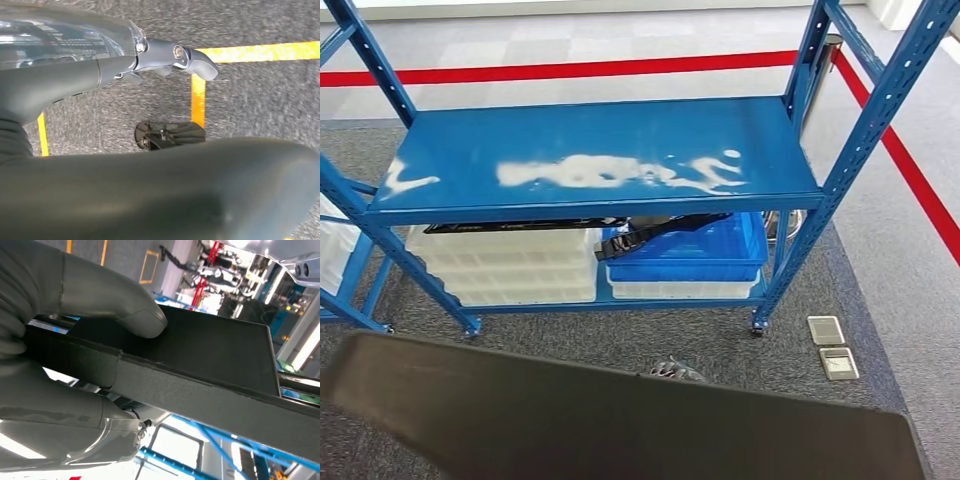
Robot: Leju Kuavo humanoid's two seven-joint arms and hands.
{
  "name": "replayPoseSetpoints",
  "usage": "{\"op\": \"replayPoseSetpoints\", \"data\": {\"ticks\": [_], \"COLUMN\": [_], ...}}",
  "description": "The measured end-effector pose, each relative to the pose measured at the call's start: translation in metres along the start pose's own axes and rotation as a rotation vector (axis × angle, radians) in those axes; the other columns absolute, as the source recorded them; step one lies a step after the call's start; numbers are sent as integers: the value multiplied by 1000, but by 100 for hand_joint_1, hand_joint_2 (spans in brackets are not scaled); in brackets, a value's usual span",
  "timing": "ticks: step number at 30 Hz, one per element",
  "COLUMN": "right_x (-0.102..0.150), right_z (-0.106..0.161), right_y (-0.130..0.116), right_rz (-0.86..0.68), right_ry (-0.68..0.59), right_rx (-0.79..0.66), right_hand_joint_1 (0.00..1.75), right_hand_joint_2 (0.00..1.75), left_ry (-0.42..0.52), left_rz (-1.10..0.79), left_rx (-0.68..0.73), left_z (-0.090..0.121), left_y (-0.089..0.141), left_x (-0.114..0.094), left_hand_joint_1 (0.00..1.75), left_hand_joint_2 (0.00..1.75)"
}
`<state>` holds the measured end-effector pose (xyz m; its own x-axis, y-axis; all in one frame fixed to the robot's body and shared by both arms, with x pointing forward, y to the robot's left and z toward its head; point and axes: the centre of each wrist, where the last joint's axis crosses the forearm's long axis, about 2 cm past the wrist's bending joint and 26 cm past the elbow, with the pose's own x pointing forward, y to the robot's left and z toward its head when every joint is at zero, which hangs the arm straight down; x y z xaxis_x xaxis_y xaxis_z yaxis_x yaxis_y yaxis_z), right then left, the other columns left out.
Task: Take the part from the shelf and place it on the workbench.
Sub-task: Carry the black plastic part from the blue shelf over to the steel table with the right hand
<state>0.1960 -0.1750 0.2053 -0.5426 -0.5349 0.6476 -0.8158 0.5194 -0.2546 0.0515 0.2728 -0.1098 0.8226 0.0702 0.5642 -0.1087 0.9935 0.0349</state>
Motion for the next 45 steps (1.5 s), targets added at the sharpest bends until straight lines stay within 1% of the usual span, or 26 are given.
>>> {"op": "replayPoseSetpoints", "data": {"ticks": [4,13,19,30,38,41,45], "right_x": [0,-1,-2,-2,-2,-2,-2], "right_z": [0,3,5,3,0,0,1], "right_y": [-1,-2,0,1,1,2,2], "right_rz": [-2,-6,-6,-2,11,14,15], "right_ry": [-3,7,14,-3,-26,-27,-27], "right_rx": [-1,-4,-3,-8,-13,-14,-15], "right_hand_joint_1": [175,175,175,175,175,175,175], "right_hand_joint_2": [175,175,175,175,175,175,175], "left_ry": [-6,4,-5,-22,-46,-55,-56], "left_rz": [-1,-4,-7,-16,-36,-39,-40], "left_rx": [2,-6,-9,-2,18,20,20], "left_z": [-1,1,0,-1,-4,-6,-6], "left_y": [1,2,3,13,27,29,29], "left_x": [2,-2,0,-1,4,9,9], "left_hand_joint_1": [0,0,0,0,0,0,0], "left_hand_joint_2": [175,175,175,175,175,175,175]}}
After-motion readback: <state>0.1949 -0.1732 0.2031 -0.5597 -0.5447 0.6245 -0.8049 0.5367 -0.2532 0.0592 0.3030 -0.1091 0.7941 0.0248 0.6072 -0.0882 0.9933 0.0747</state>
